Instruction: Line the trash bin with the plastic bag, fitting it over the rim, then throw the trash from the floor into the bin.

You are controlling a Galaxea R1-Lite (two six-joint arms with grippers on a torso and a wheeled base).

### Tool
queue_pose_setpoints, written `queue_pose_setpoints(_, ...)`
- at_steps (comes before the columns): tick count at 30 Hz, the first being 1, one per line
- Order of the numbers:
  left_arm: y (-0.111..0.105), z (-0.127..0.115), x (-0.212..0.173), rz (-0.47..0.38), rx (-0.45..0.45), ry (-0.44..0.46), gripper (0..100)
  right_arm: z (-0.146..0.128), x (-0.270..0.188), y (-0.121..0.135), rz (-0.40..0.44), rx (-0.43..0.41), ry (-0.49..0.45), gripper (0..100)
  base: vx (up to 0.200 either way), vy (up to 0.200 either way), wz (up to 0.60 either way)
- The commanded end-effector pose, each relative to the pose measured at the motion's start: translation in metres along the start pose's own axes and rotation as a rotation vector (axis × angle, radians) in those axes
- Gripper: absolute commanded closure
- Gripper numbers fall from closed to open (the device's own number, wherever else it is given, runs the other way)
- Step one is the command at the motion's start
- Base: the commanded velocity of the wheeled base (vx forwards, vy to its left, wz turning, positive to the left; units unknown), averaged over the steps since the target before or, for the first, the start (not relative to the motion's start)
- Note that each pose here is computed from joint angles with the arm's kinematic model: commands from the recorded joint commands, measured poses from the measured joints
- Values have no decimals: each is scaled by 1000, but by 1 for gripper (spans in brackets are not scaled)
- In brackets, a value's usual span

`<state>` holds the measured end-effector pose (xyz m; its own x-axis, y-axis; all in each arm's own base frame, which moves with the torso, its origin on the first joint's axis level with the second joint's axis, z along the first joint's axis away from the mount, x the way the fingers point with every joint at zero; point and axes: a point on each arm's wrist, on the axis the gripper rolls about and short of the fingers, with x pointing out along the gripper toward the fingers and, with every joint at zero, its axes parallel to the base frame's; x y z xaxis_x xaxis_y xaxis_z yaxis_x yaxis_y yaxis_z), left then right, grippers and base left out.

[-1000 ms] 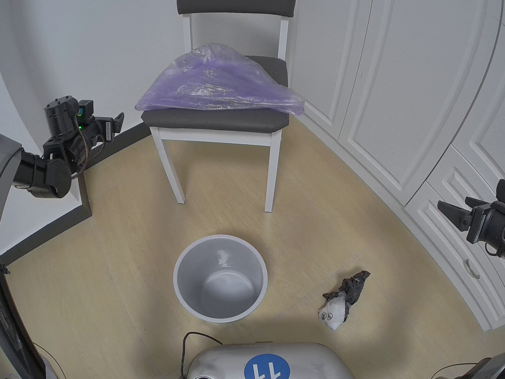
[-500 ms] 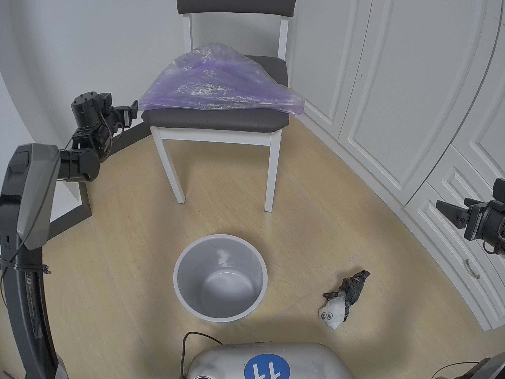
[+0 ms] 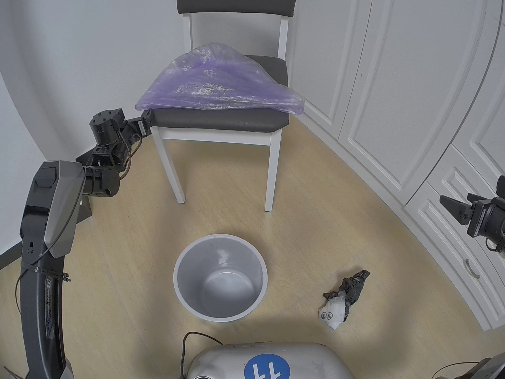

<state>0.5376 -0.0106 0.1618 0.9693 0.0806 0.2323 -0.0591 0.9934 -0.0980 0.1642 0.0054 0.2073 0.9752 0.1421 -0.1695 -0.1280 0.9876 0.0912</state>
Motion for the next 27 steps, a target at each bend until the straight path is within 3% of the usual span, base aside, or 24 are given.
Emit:
queue_pose_setpoints(1, 6, 4, 0, 9, -1, -13, 0, -1, -2, 0, 0, -1, -4, 0, 0, 0, 0)
queue_pose_setpoints(5, 14, 12, 1, 25, -4, -40, 0, -1, -2, 0, 0, 1, -4, 0, 0, 0, 0)
queue_pose_setpoints(12, 55, 14, 2, 96, 12, -44, 0, -1, -1, 0, 2, 1, -1, 0, 0, 0, 0)
queue_pose_setpoints(17, 68, 16, 2, 118, -20, -52, 0, -2, -2, 0, 1, 0, 2, 0, 0, 0, 0)
queue_pose_setpoints(24, 69, 23, 1, 128, -42, -84, 0, -2, -2, 1, 3, 0, 3, 0, 0, 0, 0)
queue_pose_setpoints(27, 57, 35, 0, 114, -47, -165, 0, -3, -3, 2, 9, -3, 2, 0, 0, 0, 0)
